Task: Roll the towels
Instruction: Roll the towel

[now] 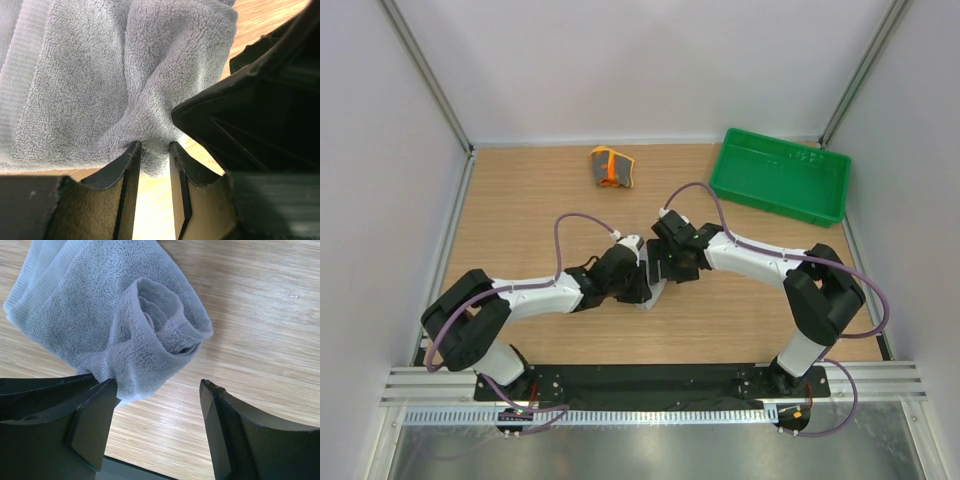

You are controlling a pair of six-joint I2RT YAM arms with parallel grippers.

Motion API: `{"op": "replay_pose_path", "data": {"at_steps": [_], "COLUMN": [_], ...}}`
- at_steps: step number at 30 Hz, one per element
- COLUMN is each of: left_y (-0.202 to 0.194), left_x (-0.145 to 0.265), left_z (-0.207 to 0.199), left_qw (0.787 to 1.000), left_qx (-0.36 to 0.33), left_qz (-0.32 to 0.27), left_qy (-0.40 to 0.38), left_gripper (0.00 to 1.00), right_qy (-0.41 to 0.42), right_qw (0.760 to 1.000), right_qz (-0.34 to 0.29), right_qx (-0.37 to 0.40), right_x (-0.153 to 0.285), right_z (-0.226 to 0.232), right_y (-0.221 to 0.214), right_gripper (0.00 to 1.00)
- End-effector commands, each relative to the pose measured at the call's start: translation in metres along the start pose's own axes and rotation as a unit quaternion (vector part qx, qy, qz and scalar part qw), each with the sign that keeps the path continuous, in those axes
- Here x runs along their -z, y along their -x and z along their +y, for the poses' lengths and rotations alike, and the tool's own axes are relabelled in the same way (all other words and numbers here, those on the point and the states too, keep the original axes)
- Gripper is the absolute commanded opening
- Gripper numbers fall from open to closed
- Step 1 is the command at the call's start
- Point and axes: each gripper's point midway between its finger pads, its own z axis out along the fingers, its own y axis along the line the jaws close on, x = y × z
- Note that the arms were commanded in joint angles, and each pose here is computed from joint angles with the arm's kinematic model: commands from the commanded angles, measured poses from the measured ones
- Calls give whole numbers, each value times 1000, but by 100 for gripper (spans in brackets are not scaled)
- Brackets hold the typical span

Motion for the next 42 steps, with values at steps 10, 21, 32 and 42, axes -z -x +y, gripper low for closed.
{"op": "replay_pose_path", "data": {"at_steps": [10, 21, 32, 42], "left_y": [-25, -23, -21, -23], "left_x": [-11, -11, -2, -2], "left_z": [31, 29, 29, 31], "left_qw": [998, 998, 997, 997], "left_qx": [-11, 29, 55, 55], "left_qz": [38, 50, 50, 56], "left_qy": [50, 10, -17, -13], "left_gripper": [34, 34, 33, 34], "right_qy": [133, 269, 257, 245], "right_qw": [987, 951, 956, 962], "right_qz": [-86, -141, -118, -94], "right_qx": [21, -58, -75, -78], "right_x": [43, 32, -12, -25], "right_z": [33, 26, 18, 17], "right_y": [21, 5, -9, -13], "right_gripper": [89, 93, 85, 39]}}
